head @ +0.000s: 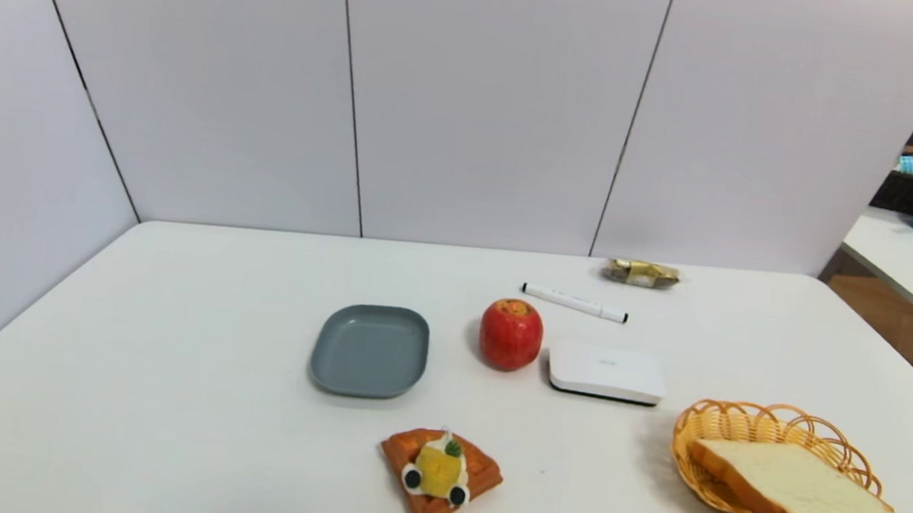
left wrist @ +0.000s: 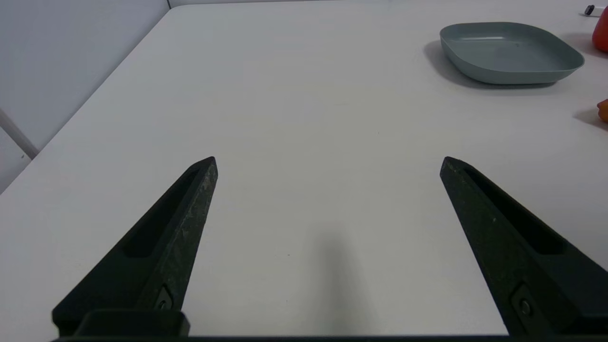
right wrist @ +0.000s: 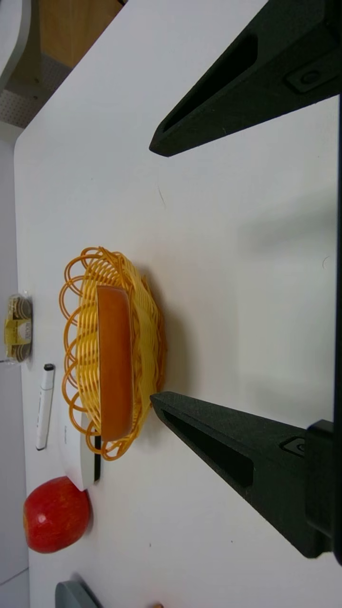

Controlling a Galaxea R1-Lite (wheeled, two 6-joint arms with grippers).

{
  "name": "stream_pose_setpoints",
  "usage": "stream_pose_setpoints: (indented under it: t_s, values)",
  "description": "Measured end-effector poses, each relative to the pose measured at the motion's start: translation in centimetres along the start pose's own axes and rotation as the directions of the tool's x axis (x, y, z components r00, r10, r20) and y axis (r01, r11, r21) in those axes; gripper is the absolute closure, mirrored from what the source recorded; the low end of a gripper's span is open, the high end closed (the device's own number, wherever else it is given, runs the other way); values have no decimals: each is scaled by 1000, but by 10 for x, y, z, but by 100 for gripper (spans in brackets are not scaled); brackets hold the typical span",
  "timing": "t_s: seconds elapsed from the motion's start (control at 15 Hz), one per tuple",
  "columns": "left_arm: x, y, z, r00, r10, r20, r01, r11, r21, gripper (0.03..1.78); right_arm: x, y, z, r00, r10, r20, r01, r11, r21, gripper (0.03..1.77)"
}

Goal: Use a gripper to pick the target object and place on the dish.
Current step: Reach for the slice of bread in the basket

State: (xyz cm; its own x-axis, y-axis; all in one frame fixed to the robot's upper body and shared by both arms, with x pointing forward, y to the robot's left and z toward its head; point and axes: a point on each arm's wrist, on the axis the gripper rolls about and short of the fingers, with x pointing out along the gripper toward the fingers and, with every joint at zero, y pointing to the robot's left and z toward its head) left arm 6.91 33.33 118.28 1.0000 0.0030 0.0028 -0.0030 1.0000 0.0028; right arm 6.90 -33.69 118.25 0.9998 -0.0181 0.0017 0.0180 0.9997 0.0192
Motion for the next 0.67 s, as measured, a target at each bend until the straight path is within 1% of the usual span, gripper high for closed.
stream_pose_setpoints:
  t_s: [0.07, 0.4, 0.67]
  values:
    - [0, 0, 0, 1000, 0, 0, 0, 1000, 0, 12, 0, 0, 0, 1000, 2, -3, -2, 1000, -8, 9]
    - [0, 0, 0, 1000, 0, 0, 0, 1000, 0, 12, 0, 0, 0, 1000, 3, -3, -3, 1000, -3, 9]
    - [0, 0, 0, 1000, 0, 0, 0, 1000, 0, 12, 1, 0, 0, 1000, 3, -12, -3, 1000, -14, 9]
